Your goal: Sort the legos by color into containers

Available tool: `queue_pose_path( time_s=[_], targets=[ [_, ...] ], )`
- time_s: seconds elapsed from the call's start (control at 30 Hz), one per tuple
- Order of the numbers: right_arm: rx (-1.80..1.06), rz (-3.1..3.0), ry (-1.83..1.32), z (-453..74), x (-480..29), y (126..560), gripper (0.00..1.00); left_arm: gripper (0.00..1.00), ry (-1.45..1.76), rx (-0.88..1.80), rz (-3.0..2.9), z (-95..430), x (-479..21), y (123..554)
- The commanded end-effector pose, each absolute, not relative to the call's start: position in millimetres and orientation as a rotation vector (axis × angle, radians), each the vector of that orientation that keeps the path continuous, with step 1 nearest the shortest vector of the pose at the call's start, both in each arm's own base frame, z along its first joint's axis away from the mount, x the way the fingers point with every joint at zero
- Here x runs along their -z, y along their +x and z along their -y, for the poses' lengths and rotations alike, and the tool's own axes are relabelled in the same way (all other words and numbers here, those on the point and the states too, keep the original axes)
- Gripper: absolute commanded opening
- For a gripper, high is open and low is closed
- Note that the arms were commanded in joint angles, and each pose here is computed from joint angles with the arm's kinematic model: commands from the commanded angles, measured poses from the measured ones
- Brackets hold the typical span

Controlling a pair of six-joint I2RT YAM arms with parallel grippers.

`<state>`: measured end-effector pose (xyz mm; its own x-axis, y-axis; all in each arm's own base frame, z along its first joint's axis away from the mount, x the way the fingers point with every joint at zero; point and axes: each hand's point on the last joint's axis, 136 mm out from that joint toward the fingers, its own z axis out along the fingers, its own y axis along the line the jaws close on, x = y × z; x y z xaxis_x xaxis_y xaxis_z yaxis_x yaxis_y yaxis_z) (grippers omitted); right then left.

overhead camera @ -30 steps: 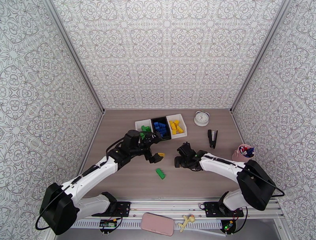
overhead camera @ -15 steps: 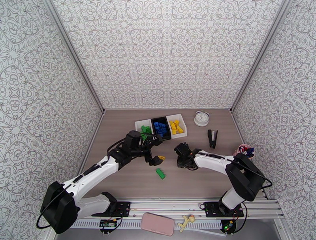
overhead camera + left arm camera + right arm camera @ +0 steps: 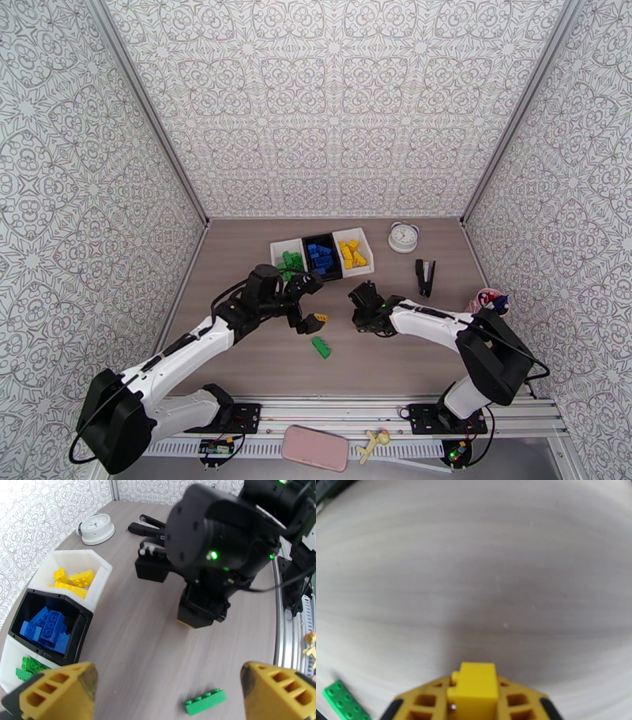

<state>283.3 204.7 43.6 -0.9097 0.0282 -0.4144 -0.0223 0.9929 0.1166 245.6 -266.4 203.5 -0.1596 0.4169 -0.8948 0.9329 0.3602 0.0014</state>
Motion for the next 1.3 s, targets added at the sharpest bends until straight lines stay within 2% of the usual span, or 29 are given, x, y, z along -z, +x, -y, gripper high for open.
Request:
queue_pose_path(
  time_s=[0.0,0.43,0.73,0.9,0.97,1.03,1.1,1.27],
  targets=[
    [-0.201,-2.554,0.000,-209,-84,325,0.22,1.00,1.163,0.746,-1.736,263,-208,242],
    [-0.236,-2.277,-0.031,-214,-161,448,0.22,1.00,1.089,0.730,-1.789,258,-202,236],
    [-0.269,-2.278,-0.037,-220,-133,515,0.23,1.00,1.093,0.716,-1.808,261,-197,232],
    [-0.254,-2.294,-0.092,-229,-120,535,0.26,1.00,1.087,0.705,-1.815,261,-196,231],
    [-0.260,-2.285,-0.113,-230,-126,535,0.33,1.00,1.084,0.697,-1.829,261,-195,231],
    [-0.280,-2.254,-0.138,-232,-139,532,0.49,1.00,1.063,0.669,-1.853,258,-193,232],
    [-0.289,-2.233,-0.150,-231,-149,527,0.60,1.00,1.030,0.632,-1.893,255,-187,235],
    [-0.311,-2.186,-0.167,-226,-166,511,0.74,1.00,0.910,0.521,-2.033,246,-175,237]
  ],
)
